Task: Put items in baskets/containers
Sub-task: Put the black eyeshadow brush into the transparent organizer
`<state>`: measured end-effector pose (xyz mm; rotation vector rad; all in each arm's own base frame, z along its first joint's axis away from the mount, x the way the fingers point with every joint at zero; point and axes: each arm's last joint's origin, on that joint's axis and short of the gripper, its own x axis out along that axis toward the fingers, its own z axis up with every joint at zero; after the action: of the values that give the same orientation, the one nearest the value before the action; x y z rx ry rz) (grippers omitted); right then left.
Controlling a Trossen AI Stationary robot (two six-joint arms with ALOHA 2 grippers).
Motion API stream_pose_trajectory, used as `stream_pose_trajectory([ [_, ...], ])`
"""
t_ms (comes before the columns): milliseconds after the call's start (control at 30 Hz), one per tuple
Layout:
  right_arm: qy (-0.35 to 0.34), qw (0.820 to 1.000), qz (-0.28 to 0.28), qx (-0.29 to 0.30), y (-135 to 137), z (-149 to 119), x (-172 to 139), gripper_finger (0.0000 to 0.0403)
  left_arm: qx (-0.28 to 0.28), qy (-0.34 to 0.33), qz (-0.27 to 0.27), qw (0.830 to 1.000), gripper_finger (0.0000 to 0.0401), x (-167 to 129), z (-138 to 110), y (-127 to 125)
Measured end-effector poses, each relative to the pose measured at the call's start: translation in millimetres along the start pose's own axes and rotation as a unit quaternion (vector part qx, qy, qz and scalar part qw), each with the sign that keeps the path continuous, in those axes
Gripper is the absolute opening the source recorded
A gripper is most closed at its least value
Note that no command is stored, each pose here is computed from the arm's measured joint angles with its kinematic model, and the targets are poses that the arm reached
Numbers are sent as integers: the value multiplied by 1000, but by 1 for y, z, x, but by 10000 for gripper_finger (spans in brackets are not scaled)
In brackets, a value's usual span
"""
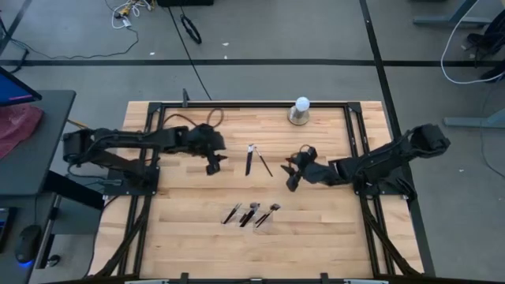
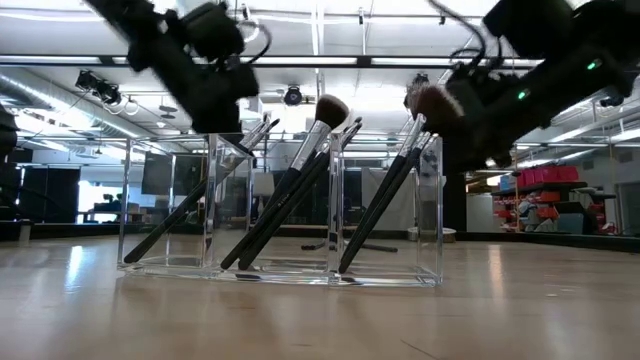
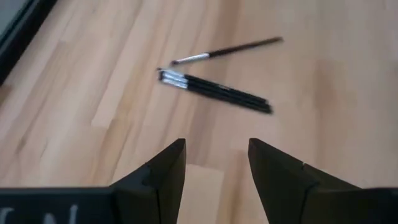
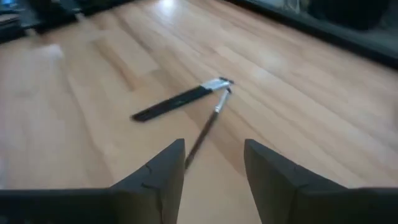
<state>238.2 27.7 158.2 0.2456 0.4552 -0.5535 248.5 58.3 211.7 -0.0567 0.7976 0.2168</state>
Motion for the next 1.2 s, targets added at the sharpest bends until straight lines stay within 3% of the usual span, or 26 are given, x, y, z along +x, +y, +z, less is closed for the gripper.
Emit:
stream_pose_trajectory([
  [200,45,999,-8,-14,-17,-5,25,167,-81,-119,9,989,181,19,-47,10],
  [400,45,998,23,-45,-19,-17,59,188,-148,-209,-23,966,181,19,-76,-5],
  [567,39,996,23,-74,-13,-25,84,221,-153,-257,-18,954,181,13,-85,-27],
  [733,47,993,21,-105,-4,-28,109,226,-142,-282,-6,949,181,7,-85,-49],
  [933,50,993,8,-106,-8,-30,125,189,-133,-297,-2,946,181,3,-85,-62],
  [1200,78,991,3,-108,-19,-42,122,86,-128,-302,4,945,181,1,-85,-66],
])
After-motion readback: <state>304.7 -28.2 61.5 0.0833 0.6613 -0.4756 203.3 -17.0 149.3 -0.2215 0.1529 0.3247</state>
